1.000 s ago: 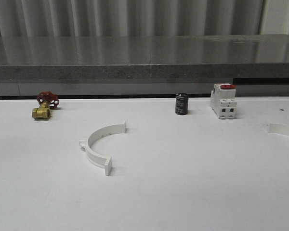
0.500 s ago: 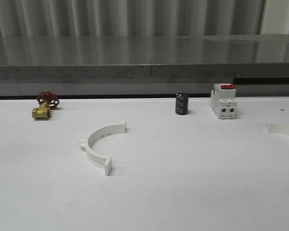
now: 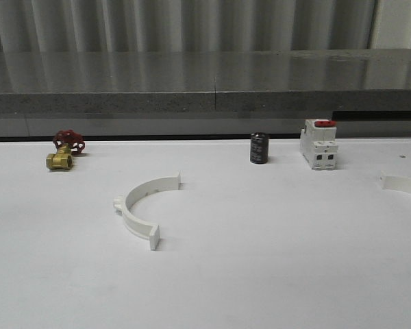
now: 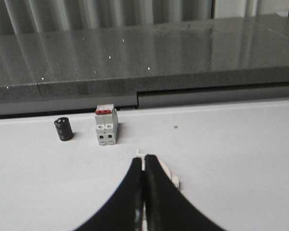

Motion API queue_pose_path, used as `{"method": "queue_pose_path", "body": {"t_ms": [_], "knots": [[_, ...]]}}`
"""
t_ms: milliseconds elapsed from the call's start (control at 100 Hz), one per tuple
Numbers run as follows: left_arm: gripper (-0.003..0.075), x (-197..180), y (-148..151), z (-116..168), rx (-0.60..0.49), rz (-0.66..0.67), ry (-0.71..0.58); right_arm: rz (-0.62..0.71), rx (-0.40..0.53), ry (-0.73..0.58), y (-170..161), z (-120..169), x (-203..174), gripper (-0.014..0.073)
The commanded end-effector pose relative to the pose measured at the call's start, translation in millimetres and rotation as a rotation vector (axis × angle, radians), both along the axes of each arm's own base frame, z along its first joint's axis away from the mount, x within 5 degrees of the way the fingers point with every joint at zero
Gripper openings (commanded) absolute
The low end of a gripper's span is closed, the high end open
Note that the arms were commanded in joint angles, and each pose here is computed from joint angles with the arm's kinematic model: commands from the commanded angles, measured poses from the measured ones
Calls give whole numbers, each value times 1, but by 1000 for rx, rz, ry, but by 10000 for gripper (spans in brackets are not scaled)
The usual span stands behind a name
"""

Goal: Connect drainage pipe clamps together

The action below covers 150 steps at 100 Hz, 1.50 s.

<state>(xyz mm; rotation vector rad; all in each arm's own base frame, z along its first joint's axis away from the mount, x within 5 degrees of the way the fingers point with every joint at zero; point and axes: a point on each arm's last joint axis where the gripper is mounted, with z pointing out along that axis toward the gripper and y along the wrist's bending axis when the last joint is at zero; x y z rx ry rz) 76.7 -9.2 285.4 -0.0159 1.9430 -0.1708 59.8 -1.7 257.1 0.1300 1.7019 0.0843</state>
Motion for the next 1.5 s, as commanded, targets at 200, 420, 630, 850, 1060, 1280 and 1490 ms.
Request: {"method": "queue_pose_path", "body": {"t_ms": [200, 420, 630, 850, 1060, 1280, 1490], "knots": [[-20, 2, 0, 15, -11, 0, -98, -15, 0, 238, -1, 57, 51, -69], [-20, 2, 0, 15, -11, 0, -98, -15, -1, 366, -2, 55, 89, -69], [-20, 2, 0, 15, -11, 0, -98, -16, -1, 493, -2, 37, 108, 81], [-20, 2, 0, 15, -11, 0, -98, -16, 3, 516, -2, 31, 116, 617], [-20, 2, 0, 15, -11, 0, -98, -44, 64, 545, -2, 32, 127, 633], [-20, 2, 0, 15, -11, 0, -98, -75, 66, 711, -8, 27, 177, 633], [-20, 2, 0, 15, -11, 0, -98, -104, 39, 855, -26, 2, 229, 633]]}}
